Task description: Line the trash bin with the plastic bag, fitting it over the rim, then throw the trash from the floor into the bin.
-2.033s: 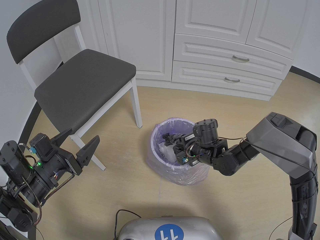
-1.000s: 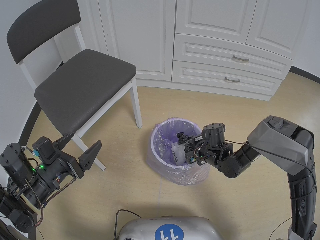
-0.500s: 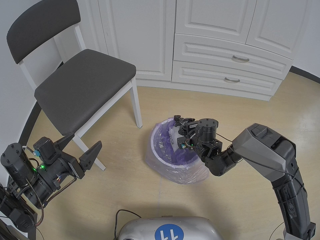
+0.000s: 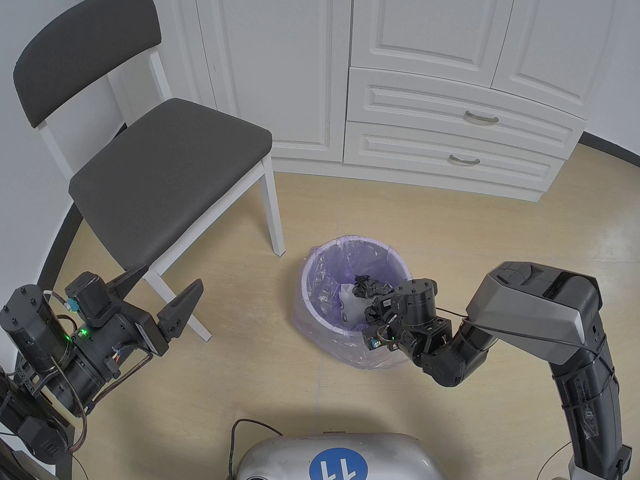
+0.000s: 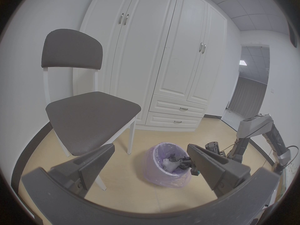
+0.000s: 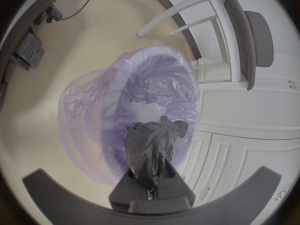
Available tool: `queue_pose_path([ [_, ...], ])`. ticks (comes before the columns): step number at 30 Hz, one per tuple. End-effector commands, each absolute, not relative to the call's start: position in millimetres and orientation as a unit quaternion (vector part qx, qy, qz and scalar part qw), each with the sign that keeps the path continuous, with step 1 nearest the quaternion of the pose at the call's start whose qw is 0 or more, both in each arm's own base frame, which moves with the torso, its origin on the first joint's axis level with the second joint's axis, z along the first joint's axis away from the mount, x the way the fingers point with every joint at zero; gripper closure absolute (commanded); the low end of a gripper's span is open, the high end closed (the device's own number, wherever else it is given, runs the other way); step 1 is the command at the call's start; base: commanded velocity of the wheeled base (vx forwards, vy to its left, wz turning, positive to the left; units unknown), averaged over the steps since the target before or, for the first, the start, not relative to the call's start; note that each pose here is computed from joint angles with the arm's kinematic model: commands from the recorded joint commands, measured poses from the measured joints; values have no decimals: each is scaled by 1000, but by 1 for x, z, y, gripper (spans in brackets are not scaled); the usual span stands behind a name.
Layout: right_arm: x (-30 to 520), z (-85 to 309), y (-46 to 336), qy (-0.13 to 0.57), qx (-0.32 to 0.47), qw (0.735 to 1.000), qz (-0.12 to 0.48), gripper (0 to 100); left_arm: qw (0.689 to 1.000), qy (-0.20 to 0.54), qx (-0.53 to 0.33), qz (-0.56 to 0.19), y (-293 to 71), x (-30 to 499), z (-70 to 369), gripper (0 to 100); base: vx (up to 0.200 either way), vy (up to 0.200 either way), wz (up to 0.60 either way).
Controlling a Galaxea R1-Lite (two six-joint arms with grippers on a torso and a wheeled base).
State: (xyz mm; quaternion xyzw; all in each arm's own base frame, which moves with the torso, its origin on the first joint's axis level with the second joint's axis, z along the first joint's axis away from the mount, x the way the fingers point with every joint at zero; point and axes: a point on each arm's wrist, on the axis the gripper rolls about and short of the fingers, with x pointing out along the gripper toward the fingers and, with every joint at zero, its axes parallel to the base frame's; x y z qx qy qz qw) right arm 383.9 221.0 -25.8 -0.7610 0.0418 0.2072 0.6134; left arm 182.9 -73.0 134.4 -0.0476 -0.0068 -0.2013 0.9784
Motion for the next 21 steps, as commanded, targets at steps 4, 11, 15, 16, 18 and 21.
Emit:
queue_pose_path([
  [4,385,0,225,26,-756,624,195,100,978,-12,-49,-200,-73,183,136,0,0,0,0],
  [11,406,30,240,10,-752,633,182,100,978,-10,-48,-201,-73,183,135,0,0,0,0],
  [15,404,22,240,44,-761,610,217,100,979,-11,-49,-200,-72,183,136,0,0,0,0],
  [16,404,17,241,51,-762,605,225,100,979,-11,-49,-199,-72,184,136,0,0,0,0],
  [18,405,9,248,54,-764,598,236,100,979,-10,-50,-199,-72,184,136,0,0,0,0],
  [21,411,-2,260,47,-764,598,238,100,979,-10,-50,-199,-72,184,136,0,0,0,0],
])
